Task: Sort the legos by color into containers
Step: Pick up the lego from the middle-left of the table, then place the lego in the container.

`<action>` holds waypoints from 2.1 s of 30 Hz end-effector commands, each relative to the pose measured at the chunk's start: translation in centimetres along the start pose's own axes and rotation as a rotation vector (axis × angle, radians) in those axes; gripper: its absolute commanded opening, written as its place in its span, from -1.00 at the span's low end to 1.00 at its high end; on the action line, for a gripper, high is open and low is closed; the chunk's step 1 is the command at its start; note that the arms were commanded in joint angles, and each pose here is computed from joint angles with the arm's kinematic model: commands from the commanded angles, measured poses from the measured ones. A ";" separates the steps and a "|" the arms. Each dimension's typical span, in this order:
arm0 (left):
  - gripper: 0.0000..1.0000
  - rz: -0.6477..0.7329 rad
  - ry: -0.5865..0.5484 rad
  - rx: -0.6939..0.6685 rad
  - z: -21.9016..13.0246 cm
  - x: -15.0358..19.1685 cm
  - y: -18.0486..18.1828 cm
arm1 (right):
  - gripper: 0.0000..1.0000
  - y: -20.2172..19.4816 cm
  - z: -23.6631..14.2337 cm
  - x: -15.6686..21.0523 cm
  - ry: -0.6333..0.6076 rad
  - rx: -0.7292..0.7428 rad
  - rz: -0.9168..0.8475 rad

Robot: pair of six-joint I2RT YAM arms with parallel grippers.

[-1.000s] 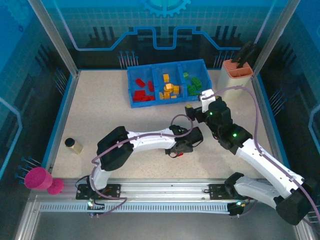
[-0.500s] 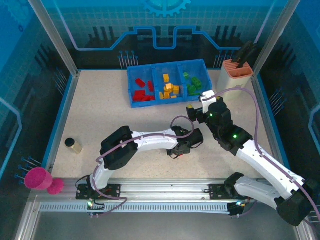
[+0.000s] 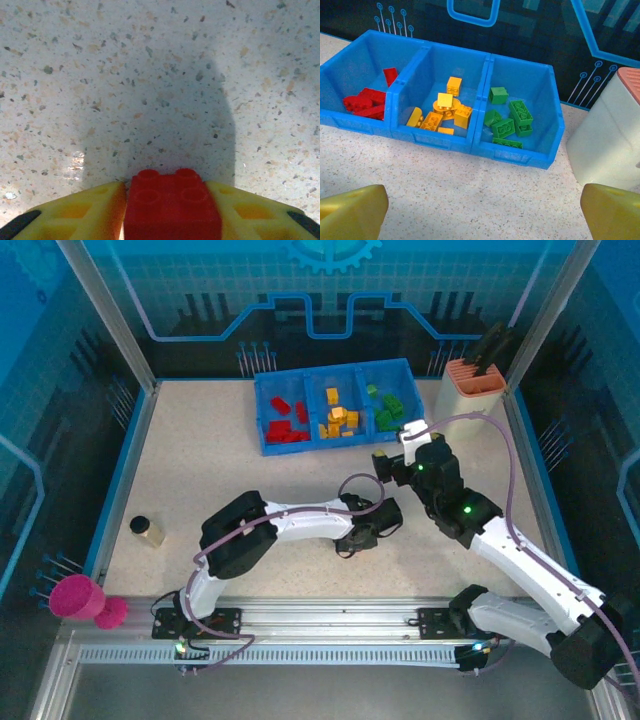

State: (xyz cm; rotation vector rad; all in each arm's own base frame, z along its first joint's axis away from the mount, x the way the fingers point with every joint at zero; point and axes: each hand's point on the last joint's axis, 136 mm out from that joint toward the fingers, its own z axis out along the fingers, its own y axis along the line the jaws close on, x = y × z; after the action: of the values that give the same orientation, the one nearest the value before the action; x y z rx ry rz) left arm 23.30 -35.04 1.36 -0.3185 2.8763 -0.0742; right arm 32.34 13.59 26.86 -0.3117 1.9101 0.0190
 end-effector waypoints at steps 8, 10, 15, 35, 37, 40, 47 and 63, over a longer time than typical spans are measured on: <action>-0.50 0.021 0.049 0.019 0.9 -0.2 1.7 | 1.00 -2.1 2.1 0.9 0.099 -0.001 0.079; -0.54 0.039 0.030 0.023 -0.4 -1.1 2.5 | 1.00 -2.7 2.4 1.5 0.134 -0.022 0.115; -0.54 0.069 -0.051 0.040 -4.9 -4.7 5.3 | 1.00 -3.1 3.3 2.8 0.149 -0.112 0.201; -0.59 0.018 -0.557 0.126 -15.2 -33.8 10.5 | 1.00 -1.3 5.7 6.1 0.308 -0.202 0.186; -0.59 -0.007 -0.559 0.125 -14.1 -35.9 10.9 | 1.00 -1.2 5.9 5.8 0.313 -0.214 0.183; -0.60 -0.018 -0.555 0.113 -11.9 -38.4 11.1 | 1.00 -0.8 5.9 4.9 0.305 -0.234 0.175; -0.51 -0.069 -0.528 0.116 -6.8 -42.6 10.8 | 1.00 -0.4 6.2 5.6 0.366 -0.255 0.149; -0.51 -0.164 -0.467 0.135 1.0 -45.7 11.2 | 1.00 1.2 7.0 5.6 0.391 -0.234 0.122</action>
State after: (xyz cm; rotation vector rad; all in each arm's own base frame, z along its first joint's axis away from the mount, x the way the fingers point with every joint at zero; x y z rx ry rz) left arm 63.81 -14.66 10.90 -0.4273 2.3608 -0.1568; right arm 36.59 14.21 18.19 -0.3718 2.3246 0.3002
